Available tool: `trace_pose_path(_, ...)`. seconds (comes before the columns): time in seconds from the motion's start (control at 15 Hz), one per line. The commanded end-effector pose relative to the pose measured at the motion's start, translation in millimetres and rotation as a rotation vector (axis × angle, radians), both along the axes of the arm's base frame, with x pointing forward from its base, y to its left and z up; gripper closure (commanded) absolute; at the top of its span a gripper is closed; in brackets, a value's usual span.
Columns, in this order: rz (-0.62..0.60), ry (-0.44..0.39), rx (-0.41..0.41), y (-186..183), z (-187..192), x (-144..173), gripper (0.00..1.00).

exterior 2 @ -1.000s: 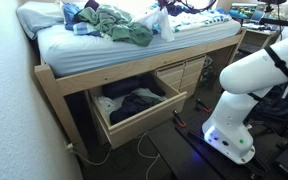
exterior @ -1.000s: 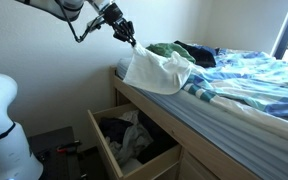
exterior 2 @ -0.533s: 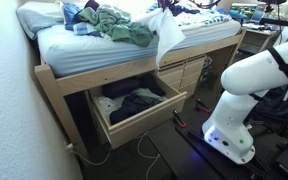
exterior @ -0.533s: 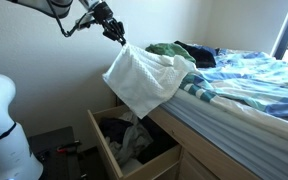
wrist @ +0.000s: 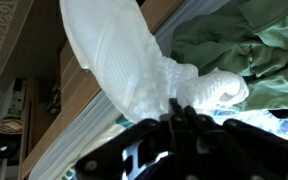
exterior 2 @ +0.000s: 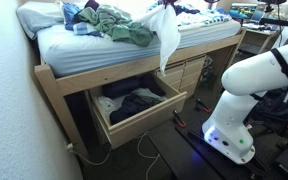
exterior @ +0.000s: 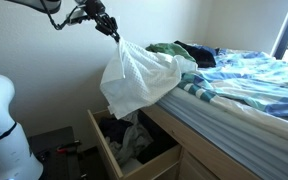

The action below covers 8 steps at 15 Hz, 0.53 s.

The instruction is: Put the white towel in the top right drawer

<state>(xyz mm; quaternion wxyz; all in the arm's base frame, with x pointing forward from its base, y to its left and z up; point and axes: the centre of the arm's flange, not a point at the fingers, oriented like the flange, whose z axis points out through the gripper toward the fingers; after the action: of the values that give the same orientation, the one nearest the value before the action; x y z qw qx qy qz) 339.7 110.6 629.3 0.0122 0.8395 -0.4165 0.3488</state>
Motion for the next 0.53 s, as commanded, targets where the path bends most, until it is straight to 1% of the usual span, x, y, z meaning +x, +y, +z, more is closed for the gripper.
trace_pose_path(0.0, 0.011, -0.048, -0.029, 2.8, 26.1, -29.8, 0.99)
trace_pose_path(0.27, 0.026, -0.122, -0.041, 9.3, 49.3, -49.5, 0.99)
trace_pose_path(0.47, 0.03, -0.163, -0.049, 13.2, 60.2, -58.8, 0.99)
